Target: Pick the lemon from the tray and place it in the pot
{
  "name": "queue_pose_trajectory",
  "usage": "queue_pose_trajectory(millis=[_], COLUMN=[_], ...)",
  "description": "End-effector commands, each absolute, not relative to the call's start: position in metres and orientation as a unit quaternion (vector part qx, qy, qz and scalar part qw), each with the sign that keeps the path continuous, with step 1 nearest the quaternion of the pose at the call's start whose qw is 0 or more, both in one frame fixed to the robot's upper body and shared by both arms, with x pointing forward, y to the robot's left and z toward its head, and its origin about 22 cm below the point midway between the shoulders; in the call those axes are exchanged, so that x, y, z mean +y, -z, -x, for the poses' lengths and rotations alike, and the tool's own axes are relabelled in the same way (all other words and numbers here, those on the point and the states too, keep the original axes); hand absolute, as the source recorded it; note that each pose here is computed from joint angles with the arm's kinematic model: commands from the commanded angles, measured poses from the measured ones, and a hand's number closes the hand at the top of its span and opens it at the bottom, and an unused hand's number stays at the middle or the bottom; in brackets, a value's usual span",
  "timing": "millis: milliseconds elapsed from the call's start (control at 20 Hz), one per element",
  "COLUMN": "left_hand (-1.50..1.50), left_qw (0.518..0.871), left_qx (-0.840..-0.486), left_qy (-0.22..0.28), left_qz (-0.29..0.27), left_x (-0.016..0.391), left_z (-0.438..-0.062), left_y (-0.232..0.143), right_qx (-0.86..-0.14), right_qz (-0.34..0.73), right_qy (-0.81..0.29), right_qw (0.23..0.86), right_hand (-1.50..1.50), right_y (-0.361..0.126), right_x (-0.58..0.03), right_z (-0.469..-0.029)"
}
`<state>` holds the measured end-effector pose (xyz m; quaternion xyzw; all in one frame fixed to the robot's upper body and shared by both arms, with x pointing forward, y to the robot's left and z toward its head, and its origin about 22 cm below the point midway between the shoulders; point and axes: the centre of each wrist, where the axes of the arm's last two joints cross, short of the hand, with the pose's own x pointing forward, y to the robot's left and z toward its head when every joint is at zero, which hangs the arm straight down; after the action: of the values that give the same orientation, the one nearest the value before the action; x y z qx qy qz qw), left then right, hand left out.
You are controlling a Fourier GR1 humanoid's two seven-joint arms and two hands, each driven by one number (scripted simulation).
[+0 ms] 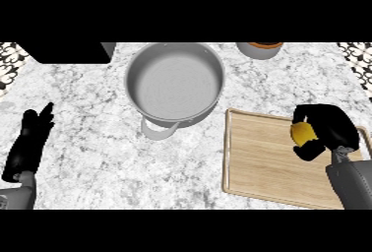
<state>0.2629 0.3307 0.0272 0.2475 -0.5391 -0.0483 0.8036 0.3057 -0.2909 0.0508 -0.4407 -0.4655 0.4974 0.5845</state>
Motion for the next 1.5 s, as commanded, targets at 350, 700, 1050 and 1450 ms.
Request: queue_pose_trajectory(millis=[350,700,1050,1450], left_hand=[0.0,0.0,0.0,0.0], left_qw=[0.807,0.804,0.804,0.805], left_qx=[-0.535,-0.539,-0.541,-0.538], left_qy=[0.048,0.048,0.048,0.054], left_qz=[-0.246,-0.247,-0.24,-0.243], left_x=[0.318,0.347,0.311,0.321], left_z=[-0.262,-0.255,-0.268,-0.26], left_y=[-0.023,-0.028,-0.03,-0.016], right_qx=[-0.534,-0.718,-0.751,-0.742], right_qz=[0.491,0.448,0.458,0.403], right_qy=[-0.405,-0.278,-0.273,-0.322], right_qw=[0.557,0.454,0.39,0.428], right_hand=[1.5,1.5,1.5,1.5], right_y=[-0.117,-0.181,-0.251,-0.306], right_x=[-0.293,-0.255,-0.211,-0.131], right_z=[-0.305,-0.288,-0.256,-0.288])
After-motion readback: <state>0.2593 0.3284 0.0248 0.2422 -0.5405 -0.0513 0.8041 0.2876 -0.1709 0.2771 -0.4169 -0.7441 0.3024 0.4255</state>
